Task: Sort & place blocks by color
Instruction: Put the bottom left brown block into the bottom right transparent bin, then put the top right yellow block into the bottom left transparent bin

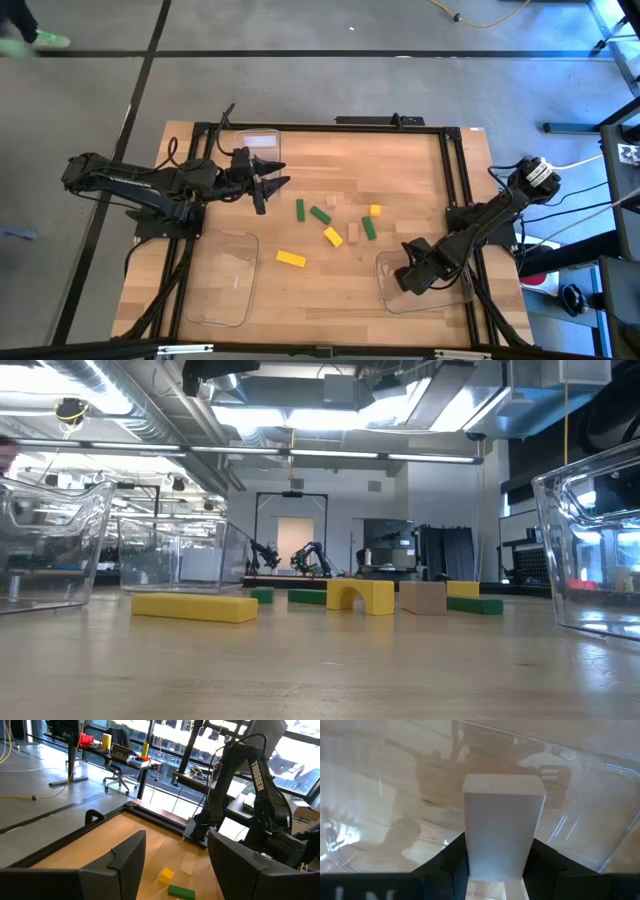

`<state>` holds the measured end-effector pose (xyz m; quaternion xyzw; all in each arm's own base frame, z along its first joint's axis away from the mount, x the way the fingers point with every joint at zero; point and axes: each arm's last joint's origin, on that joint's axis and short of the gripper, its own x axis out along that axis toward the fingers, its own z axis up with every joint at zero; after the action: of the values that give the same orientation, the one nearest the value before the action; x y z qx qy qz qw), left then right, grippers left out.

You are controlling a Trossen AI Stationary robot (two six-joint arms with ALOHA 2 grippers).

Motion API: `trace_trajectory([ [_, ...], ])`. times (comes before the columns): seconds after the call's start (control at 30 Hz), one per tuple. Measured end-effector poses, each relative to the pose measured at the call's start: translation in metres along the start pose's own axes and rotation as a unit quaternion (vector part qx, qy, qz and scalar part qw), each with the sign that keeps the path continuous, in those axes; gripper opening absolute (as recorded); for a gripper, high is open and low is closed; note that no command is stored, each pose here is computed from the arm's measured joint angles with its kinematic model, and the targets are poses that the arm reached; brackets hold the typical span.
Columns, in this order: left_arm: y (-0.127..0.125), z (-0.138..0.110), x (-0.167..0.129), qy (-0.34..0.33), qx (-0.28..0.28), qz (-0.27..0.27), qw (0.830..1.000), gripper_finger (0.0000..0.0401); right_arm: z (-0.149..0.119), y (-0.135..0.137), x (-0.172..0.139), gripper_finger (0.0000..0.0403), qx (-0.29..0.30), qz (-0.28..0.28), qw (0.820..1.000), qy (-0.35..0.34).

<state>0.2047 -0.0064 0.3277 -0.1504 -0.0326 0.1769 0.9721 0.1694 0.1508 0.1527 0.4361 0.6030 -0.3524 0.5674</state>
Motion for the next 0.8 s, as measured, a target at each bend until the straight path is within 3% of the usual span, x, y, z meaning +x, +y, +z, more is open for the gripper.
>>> trace_trajectory([
  [0.17, -0.001, 0.000, 0.000, 0.003, 0.000, -0.010, 1.000, 0.0205, 0.000, 0.000, 0.000, 0.0160, -0.001, 0.000, 1.000, 0.000],
  [0.37, -0.001, 0.000, 0.000, 0.003, 0.000, -0.010, 1.000, 0.0205, -0.001, 0.000, 0.000, 0.0249, -0.004, -0.005, 1.000, 0.014],
  [0.53, -0.001, 0.000, 0.000, 0.003, 0.000, -0.010, 1.000, 0.0205, -0.006, 0.002, -0.013, 0.0302, -0.076, 0.014, 0.996, 0.050],
  [0.67, -0.001, 0.000, 0.000, 0.003, 0.000, -0.011, 1.000, 0.0205, -0.019, 0.004, -0.051, 0.0306, -0.166, 0.090, 0.980, 0.067],
  [0.8, -0.001, 0.005, -0.005, -0.002, -0.006, -0.037, 0.999, 0.0205, -0.025, 0.011, -0.097, 0.0307, -0.245, 0.244, 0.938, 0.043],
])
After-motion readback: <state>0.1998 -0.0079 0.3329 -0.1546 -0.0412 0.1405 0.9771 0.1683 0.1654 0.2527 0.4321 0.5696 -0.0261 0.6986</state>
